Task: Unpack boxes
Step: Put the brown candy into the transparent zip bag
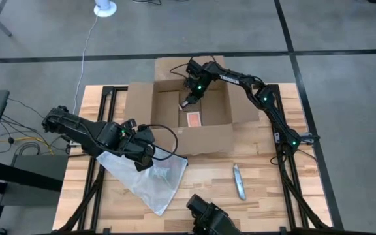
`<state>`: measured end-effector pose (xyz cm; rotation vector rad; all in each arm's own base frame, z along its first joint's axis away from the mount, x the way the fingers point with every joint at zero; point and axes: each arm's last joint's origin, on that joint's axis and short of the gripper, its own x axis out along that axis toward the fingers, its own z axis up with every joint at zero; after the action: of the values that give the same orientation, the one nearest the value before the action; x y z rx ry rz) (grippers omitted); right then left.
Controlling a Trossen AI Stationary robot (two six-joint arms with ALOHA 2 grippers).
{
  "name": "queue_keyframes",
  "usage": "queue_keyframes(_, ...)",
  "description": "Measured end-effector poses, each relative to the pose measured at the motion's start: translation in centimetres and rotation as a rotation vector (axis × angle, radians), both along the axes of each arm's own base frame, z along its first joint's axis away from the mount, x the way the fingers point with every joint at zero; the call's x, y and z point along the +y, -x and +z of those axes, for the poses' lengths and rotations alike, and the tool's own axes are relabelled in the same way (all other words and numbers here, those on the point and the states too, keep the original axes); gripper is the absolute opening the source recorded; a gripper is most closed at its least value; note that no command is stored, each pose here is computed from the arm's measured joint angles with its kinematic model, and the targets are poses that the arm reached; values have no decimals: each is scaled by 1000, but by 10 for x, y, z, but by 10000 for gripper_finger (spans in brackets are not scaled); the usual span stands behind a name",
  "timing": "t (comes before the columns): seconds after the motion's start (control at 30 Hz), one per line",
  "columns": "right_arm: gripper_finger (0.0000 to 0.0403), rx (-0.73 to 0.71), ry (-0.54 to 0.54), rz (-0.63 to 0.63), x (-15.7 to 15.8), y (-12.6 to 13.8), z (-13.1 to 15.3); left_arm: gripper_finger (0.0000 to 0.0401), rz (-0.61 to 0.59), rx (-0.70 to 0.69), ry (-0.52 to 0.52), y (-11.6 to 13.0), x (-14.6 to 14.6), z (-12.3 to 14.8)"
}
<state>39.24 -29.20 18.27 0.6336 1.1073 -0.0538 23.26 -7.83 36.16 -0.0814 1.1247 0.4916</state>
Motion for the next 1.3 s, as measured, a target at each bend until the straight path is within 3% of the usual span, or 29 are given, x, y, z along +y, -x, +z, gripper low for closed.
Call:
queue_keyframes(0.17, 0, -33, 47, 132, 17, 12, 49, 0, -5, 2, -1, 0, 0, 0)
queue_keyframes(0.3, 0, -122, 28, 275, 64, -7, 75, 0, -9, 4, -3, 0, 0, 0)
queue_keyframes(0.6, 0, -333, 118, 497, 176, -78, 81, 0, -2, 2, 0, 0, 0, 0)
queue_keyframes(0.83, 0, -454, 143, 632, 248, -102, 81, 0, -3, 1, 0, 0, 0, 0)
queue_keyframes(1.0, 14, -487, 111, 618, 287, -120, 65, 0, 1, -5, 6, 0, 0, 0)
queue_keyframes(1.13, 65, -419, 98, 637, 287, -117, 55, 0, 3, -6, 11, -1, -1, 0)
queue_keyframes(1.3, 131, -326, 131, 622, 235, -100, 69, 0, 11, -12, 14, -1, -1, 0)
